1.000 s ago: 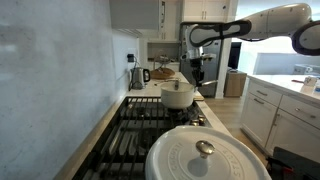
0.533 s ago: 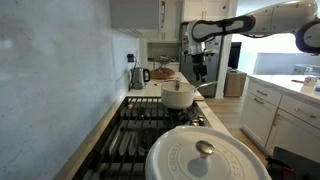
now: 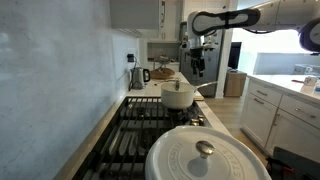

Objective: Slide the cream white pot to the right side of the stove

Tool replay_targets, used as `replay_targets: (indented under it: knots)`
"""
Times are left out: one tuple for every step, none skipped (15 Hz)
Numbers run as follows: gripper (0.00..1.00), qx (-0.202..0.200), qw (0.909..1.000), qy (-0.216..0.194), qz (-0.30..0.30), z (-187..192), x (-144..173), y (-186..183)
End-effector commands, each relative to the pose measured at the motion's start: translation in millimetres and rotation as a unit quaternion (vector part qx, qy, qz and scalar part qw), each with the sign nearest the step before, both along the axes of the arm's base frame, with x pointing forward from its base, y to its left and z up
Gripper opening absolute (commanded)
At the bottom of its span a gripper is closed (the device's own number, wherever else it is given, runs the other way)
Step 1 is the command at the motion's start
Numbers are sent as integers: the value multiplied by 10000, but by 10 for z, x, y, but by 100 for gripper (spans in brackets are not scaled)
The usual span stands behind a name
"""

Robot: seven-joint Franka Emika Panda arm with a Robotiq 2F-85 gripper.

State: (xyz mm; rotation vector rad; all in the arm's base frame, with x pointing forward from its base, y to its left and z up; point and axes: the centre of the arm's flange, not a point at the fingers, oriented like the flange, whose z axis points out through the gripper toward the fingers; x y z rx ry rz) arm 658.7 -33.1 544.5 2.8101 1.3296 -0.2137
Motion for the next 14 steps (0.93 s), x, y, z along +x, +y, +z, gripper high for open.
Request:
replay_targets:
  knots:
    - [100, -90, 9978, -504, -422, 290, -198, 353]
    - [100, -118, 9956, -668, -641, 349, -247, 484]
    - [100, -119, 9922, -822, -925, 397, -311, 644]
    - [100, -144, 9879, -988, -1184, 441, -353, 783]
    - [100, -146, 9831, -1088, -1464, 471, -418, 939]
    - [100, -150, 9776, -1195, -1725, 485, -495, 1096]
    - [100, -141, 9713, -1298, -1991, 495, -570, 1238]
    - [100, -143, 9645, -1381, -2247, 496, -644, 1367]
    - [100, -164, 9569, -1486, -2490, 491, -733, 1488]
    - [100, -200, 9488, -1571, -2733, 486, -807, 1586]
    - [100, -257, 9398, -1665, -2973, 480, -891, 1674]
    - [100, -330, 9303, -1746, -3208, 476, -980, 1749]
    - [100, -397, 9199, -1826, -3448, 471, -1060, 1813]
    - [100, -466, 9088, -1899, -3687, 476, -1151, 1874]
